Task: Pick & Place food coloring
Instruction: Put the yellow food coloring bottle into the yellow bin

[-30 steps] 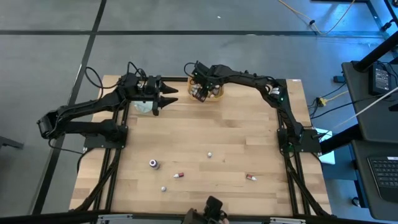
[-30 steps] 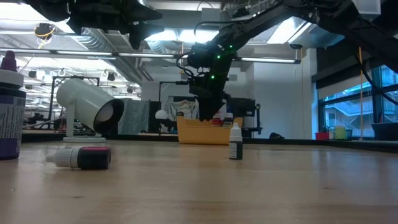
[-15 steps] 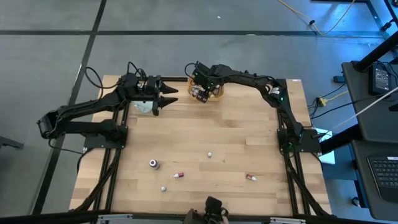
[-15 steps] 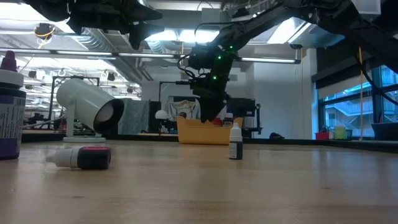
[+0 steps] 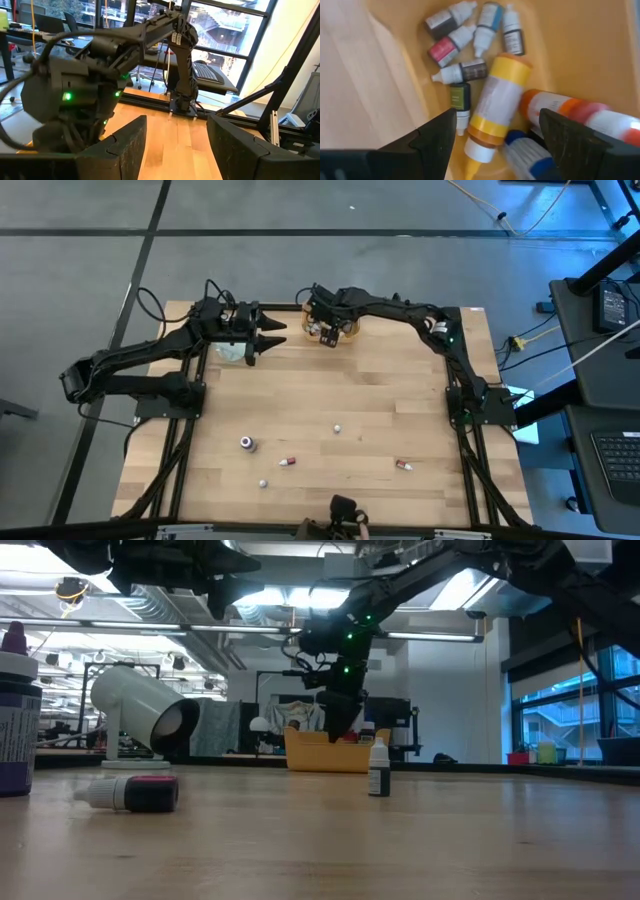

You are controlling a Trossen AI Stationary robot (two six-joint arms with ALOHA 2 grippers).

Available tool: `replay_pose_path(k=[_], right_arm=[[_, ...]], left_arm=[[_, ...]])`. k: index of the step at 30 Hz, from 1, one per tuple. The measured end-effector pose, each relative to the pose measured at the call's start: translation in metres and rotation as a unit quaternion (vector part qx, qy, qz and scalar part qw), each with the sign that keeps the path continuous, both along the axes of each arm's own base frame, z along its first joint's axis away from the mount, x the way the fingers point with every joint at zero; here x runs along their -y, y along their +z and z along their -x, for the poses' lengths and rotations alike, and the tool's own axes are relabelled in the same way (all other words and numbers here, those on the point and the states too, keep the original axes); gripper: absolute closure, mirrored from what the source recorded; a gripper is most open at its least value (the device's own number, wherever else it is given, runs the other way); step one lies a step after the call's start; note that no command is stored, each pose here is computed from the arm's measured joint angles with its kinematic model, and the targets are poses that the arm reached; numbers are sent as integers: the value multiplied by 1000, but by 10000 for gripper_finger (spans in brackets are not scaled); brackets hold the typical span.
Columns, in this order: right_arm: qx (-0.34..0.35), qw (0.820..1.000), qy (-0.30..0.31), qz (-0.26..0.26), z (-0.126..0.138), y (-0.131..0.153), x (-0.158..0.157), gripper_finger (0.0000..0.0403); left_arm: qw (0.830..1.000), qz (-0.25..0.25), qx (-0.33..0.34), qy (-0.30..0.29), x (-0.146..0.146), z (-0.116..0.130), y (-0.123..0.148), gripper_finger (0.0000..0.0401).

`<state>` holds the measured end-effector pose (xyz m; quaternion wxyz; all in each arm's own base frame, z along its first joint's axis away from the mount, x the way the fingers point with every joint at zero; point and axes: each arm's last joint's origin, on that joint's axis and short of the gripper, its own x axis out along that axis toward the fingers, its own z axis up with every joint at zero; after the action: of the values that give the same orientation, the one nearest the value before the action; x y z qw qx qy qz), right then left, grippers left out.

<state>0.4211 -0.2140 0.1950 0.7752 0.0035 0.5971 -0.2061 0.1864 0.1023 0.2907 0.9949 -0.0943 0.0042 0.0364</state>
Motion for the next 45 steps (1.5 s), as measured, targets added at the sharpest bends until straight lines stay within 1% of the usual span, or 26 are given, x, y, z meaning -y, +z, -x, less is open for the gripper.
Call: replay_pose_path(k=[6, 9, 12, 16, 18, 21, 25, 27, 31, 45], right_arm=[[-20, 1000, -2, -9, -4, -20, 1, 118], [-38, 999, -9, 6, -4, -30, 4, 118], [-44, 999, -23, 9, -3, -32, 5, 118], [-34, 999, -28, -18, 0, -33, 10, 118], [-34, 999, -31, -20, 1, -33, 10, 121], [-35, 999, -29, -22, 1, -33, 9, 137], [-38, 999, -15, -26, 1, -33, 9, 171], [-36, 999, -4, -35, 1, -33, 8, 188], [-36, 998, -1, -46, 1, -34, 7, 214], [-36, 998, -4, -49, 1, -34, 7, 274]], left_arm=[[1000, 6, -10, 0, 0, 0, -2, 194], [1000, 8, -13, 0, 0, 0, -3, 195], [1000, 10, -16, 0, 0, 0, -4, 197], [1000, 10, -16, 0, 0, 0, -4, 197], [1000, 10, -16, 0, 0, 0, -4, 195], [1000, 7, -17, 0, 0, 0, -4, 194], [1000, 6, -17, 0, 0, 0, -4, 196], [1000, 6, -17, 0, 0, 0, -4, 197], [1000, 6, -17, 0, 0, 0, -4, 197], [1000, 7, -19, 0, 0, 0, -4, 198]])
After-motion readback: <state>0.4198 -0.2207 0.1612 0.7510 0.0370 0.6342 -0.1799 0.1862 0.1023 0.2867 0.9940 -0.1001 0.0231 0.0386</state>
